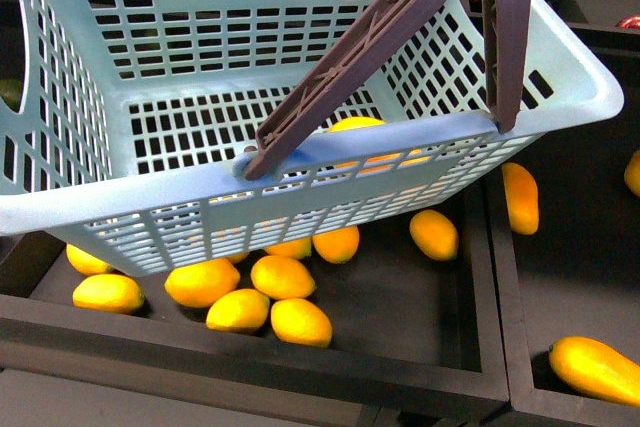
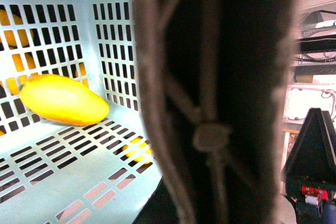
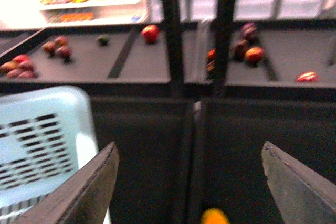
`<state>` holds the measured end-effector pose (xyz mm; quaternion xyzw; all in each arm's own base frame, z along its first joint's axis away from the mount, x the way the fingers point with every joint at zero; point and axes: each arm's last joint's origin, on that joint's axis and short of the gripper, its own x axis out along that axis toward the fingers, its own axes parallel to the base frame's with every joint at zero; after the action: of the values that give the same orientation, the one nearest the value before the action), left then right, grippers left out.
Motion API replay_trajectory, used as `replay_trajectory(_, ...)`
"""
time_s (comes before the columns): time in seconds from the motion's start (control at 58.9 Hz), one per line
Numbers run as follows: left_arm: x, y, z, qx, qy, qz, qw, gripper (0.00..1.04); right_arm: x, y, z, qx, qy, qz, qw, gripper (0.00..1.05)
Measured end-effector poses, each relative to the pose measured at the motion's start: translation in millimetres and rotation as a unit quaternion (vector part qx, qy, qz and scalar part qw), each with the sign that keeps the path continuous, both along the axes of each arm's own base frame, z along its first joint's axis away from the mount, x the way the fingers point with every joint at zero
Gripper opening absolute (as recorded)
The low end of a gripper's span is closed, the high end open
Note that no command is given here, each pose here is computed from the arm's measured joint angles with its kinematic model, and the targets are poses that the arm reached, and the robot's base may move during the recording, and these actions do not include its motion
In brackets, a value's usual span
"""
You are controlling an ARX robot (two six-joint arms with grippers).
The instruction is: Pick mango and avocado into basket
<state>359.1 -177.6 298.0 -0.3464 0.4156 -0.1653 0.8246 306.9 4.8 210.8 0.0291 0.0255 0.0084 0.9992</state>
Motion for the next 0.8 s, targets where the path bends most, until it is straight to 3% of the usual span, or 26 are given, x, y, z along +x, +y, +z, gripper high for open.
replay_trajectory(0.153,0,0,-1,-0.002,0.002,-0.003,1.000,0.05,-36,-5,-9,-0.020,-0.024,-0.010,0.999,0.48)
replay_trajectory(0.34,0,-2,-1,-0.003,0.003,-0.004,1.000,0.05,-83,-5,-26,-0.027,-0.017,-0.009,0.999,0.02)
replay_trajectory(0.798,0,-1,-1,-0.002,0.002,-0.004,1.000,0.05,-137,-5,-41,-0.028,-0.021,-0.008,0.999,0.02)
